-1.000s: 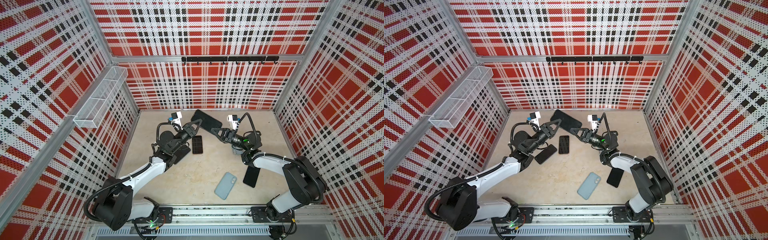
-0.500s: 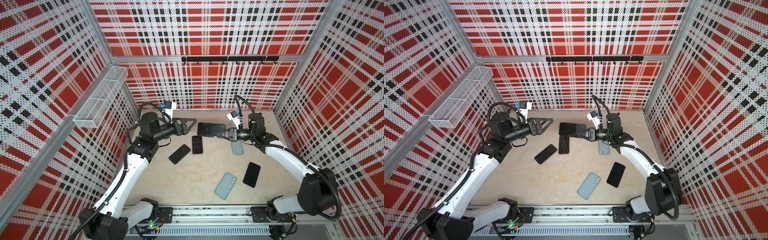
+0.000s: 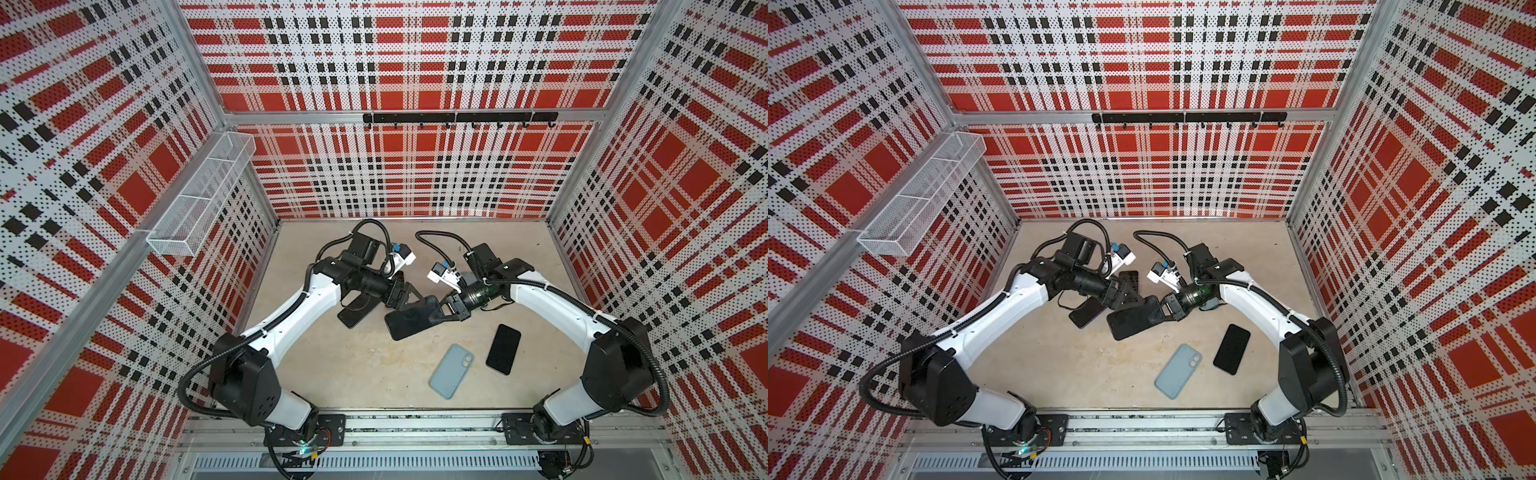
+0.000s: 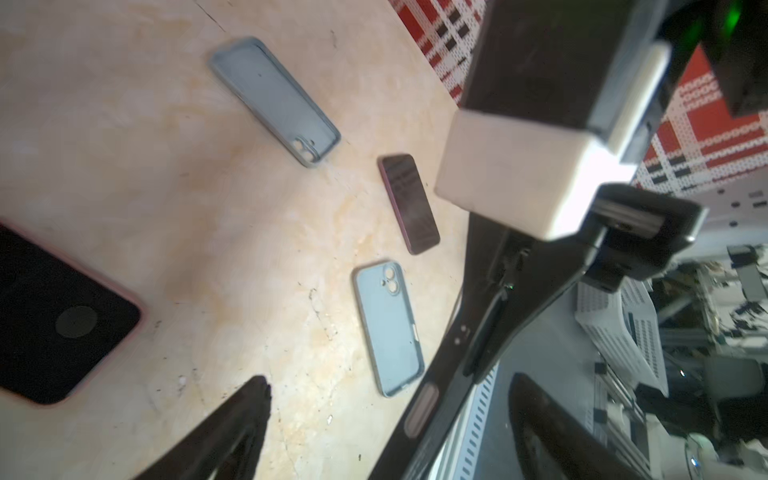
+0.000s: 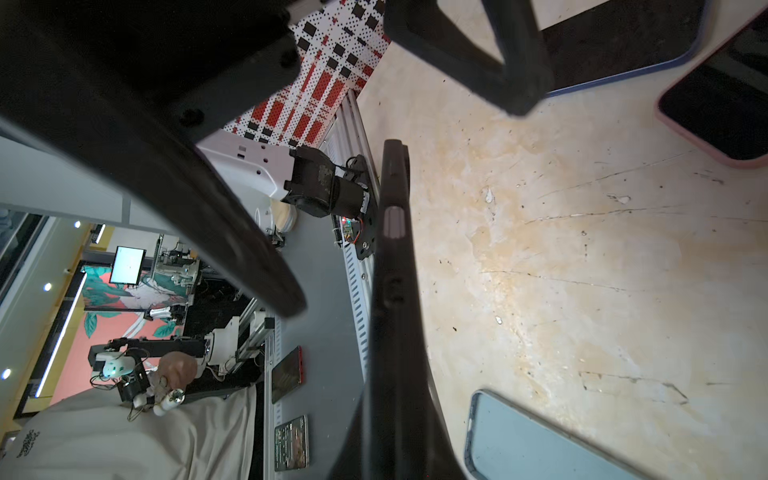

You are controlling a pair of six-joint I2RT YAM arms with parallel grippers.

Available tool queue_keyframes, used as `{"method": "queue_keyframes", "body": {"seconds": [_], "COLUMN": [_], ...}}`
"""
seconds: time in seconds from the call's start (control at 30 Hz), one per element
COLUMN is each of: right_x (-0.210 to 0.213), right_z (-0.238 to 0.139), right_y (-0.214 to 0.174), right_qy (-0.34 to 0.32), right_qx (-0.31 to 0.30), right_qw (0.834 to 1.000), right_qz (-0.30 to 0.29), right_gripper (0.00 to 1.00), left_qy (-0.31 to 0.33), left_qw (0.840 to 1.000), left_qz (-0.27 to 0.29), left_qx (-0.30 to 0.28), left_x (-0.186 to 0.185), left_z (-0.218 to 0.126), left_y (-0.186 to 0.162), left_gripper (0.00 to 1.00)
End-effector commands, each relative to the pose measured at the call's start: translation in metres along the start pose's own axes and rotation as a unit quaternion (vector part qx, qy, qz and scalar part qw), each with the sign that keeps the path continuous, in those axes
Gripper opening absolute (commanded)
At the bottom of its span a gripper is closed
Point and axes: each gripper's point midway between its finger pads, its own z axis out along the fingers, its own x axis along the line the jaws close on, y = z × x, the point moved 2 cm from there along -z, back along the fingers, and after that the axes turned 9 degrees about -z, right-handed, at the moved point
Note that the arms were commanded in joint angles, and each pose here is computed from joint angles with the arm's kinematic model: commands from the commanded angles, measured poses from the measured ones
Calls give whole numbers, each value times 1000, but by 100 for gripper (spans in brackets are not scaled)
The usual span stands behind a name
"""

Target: Put the phone into the phone case

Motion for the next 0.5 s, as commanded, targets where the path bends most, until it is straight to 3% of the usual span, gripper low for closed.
{"method": "queue_keyframes", "body": {"seconds": [0.0,0.2,0.3,0.47], "right_x": [15,14,13,14], "right_z": [-9,-16,-22,-28], "right_y": [9,12,16,22], "right_qy": [17,6,2,2], "right_qx": [-10,-23,-38,-58], "right_qw": [998,998,997,996], "right_qz": [-56,-65,-67,-74], "right_gripper": [0,0,0,0], "left_qy": [-40,-64,-66,-75], "left_qw": [998,997,997,996], "left_qz": [32,40,39,26], "left_qx": [27,23,22,31], "left_x": [-18,-29,-30,-28], "left_z": [-1,-4,-4,3], "left_y": [-12,-20,-20,-20], "left_gripper": [86,69,51,38]}}
